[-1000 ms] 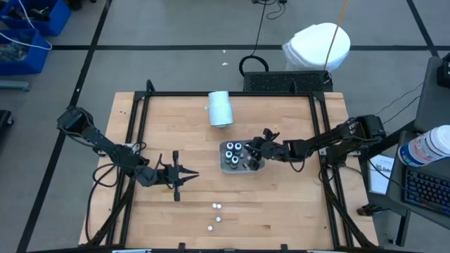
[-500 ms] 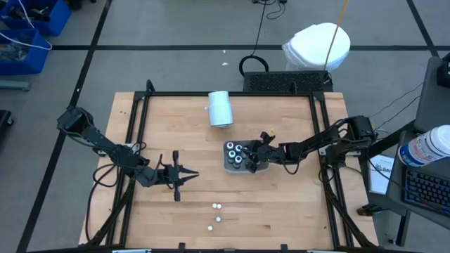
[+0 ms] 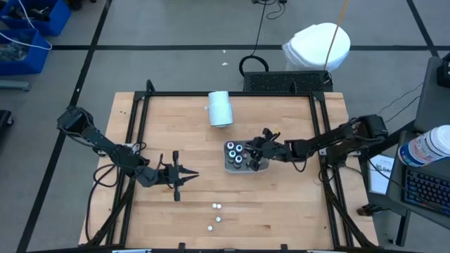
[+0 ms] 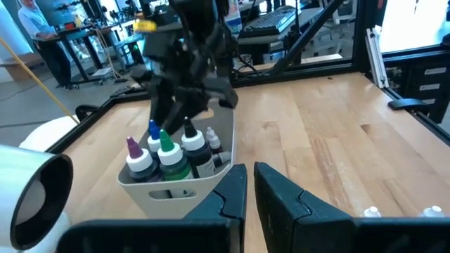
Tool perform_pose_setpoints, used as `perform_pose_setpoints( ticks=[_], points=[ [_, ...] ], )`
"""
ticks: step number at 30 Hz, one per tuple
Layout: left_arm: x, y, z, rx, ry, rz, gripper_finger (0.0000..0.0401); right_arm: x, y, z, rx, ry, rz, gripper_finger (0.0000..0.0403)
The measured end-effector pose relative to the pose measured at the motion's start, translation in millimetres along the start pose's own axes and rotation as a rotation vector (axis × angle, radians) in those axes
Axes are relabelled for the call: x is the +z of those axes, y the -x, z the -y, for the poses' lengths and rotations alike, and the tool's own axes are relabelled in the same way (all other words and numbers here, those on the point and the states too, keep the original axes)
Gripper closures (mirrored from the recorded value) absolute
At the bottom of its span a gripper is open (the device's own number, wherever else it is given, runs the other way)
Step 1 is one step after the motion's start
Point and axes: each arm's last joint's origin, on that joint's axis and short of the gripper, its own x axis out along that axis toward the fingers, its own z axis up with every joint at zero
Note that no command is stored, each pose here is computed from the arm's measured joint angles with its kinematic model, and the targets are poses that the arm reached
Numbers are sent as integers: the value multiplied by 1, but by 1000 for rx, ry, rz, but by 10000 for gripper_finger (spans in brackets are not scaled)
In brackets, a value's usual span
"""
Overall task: Pick & Place food coloring
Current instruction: Put the orange food coloring bottle into the gray bin
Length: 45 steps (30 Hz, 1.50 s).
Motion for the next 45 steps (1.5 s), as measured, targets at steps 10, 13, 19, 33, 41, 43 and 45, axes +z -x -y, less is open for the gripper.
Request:
perform_pose_setpoints(
  ticks=[10,13,19,33,41,43,45],
  points=[
    [-2,0,0,-1,49,-13,364,8,27,1,20,34,-31,303],
    [-2,0,0,-1,66,-20,364,14,47,-8,77,75,-1,326],
    [-6,0,1,-47,140,-57,364,13,89,-29,239,224,89,395],
    [15,-45,32,-181,213,-251,364,-61,134,-1,434,108,350,400],
    [21,-93,82,-295,25,-713,364,-67,143,11,488,108,413,402],
    [22,-99,92,-320,5,-775,364,-67,143,11,496,110,414,402],
    [28,-106,100,-327,-1,-791,363,-68,143,11,495,117,412,402]
  ],
)
